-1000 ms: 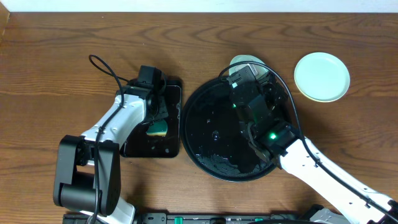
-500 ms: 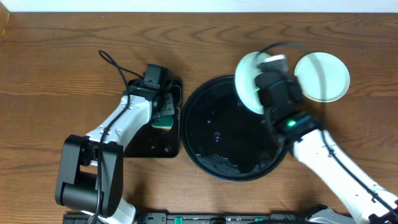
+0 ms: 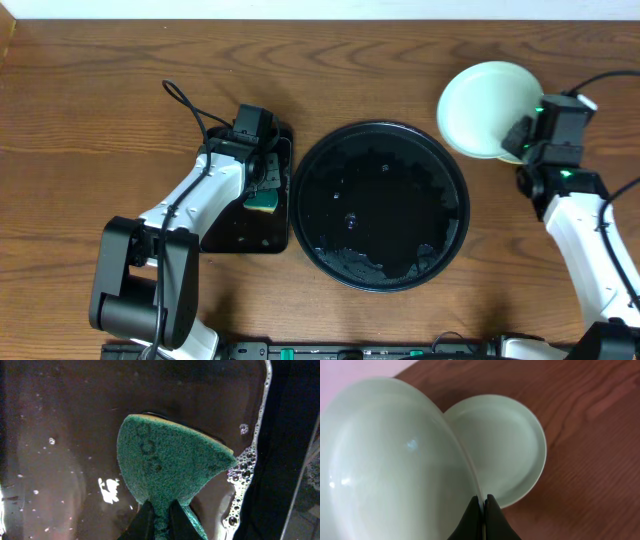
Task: Clean dirty plates on tray and stack at the side
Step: 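Lift the pale-green plate with the right gripper toward the plate stack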
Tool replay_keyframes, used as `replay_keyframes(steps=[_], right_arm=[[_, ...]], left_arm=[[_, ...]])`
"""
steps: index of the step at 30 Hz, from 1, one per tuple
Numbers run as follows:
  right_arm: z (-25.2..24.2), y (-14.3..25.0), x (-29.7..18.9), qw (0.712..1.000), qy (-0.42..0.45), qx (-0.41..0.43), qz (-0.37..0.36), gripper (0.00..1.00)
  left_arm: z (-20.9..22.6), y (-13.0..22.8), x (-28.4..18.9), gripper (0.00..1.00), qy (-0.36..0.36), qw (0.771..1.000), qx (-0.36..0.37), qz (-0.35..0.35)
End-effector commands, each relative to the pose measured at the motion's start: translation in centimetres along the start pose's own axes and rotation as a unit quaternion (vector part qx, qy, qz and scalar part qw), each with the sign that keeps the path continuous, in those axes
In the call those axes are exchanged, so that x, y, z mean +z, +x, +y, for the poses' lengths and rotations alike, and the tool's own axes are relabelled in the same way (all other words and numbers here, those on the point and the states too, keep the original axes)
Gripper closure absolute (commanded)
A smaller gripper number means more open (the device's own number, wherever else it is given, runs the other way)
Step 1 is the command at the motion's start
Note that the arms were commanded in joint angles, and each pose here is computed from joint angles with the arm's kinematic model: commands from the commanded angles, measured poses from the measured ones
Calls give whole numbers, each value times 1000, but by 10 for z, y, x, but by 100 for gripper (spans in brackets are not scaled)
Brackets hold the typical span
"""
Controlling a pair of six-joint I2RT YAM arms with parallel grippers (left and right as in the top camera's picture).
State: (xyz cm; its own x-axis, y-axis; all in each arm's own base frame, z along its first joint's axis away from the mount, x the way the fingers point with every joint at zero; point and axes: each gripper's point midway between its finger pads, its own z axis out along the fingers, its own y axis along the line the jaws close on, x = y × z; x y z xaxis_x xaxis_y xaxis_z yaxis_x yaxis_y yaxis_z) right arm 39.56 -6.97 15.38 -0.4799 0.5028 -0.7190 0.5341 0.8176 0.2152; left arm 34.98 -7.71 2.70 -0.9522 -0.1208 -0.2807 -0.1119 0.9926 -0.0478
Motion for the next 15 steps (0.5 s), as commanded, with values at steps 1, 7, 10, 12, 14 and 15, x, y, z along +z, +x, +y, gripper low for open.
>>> replay_keyframes(steps=[1,7,10,12,14,15], right_arm=[[20,5,2,997,-66,-30,22,99],[58,21,-13,970,-139,-196,23,99],[77,25,-27,952,-146,-270,0,99],[87,24,-39,940,-130,-315,-28,99],[96,22,-53,925,-113,-357,-56,99],[100,21,-60,917,-105,-378,-70,99]], left_arm=[[5,5,5,93,-11,1000,4,9],[5,5,5,93,-10,1000,4,9],[5,5,5,93,-10,1000,4,9],[5,5,5,93,-10,1000,4,9],[5,5,5,93,-11,1000,4,9],[5,5,5,92,-11,1000,4,9]])
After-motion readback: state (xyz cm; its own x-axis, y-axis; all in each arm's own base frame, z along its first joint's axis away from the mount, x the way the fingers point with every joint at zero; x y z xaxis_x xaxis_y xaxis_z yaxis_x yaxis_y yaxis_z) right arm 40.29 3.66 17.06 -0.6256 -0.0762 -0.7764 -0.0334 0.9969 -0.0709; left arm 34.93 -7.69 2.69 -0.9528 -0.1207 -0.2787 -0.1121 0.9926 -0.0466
